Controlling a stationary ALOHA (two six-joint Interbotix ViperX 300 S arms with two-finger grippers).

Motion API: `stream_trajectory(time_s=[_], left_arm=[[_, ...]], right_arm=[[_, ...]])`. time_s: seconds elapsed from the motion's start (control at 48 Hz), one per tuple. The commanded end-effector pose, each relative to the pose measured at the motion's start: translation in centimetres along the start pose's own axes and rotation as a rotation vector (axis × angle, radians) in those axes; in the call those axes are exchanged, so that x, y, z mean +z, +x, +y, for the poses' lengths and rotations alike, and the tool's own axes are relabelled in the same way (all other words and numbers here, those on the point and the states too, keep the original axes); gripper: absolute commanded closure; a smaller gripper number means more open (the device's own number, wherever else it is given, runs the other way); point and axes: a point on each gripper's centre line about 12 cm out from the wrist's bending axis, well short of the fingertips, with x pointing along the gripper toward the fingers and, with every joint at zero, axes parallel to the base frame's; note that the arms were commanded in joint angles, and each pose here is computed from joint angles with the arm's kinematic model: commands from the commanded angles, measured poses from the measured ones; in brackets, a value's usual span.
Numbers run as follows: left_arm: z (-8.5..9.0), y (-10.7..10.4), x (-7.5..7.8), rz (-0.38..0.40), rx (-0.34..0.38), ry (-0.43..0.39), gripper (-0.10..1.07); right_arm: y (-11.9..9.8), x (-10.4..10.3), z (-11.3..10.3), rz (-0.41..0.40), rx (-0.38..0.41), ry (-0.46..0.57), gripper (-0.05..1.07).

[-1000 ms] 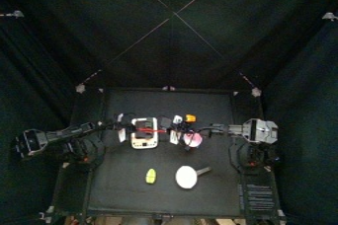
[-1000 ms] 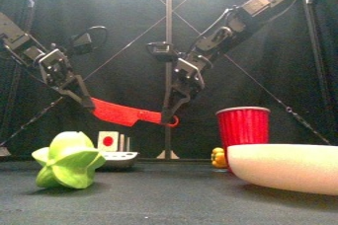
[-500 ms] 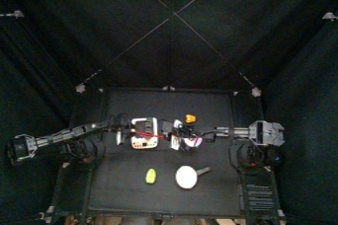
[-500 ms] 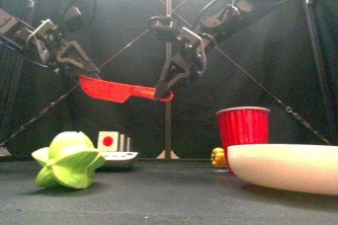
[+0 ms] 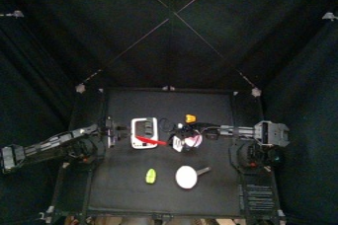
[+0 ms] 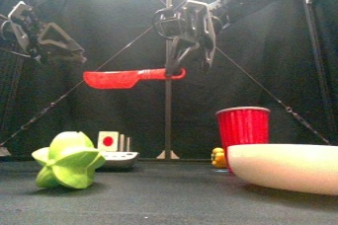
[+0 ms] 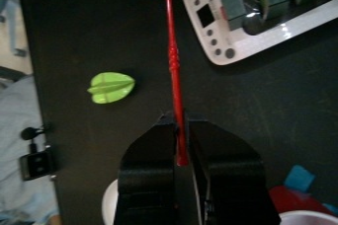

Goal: Place knife in cup

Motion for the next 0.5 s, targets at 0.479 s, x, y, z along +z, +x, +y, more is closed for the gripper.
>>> stream_trajectory(time_s=[0.479], left_arm=[[-0.4, 0.0, 0.3, -0.011, -0.020, -0.026, 0.25]], right_arm=[[-6.8, -0.8, 1.0, 0.311, -0.127, 0.317, 0.68]])
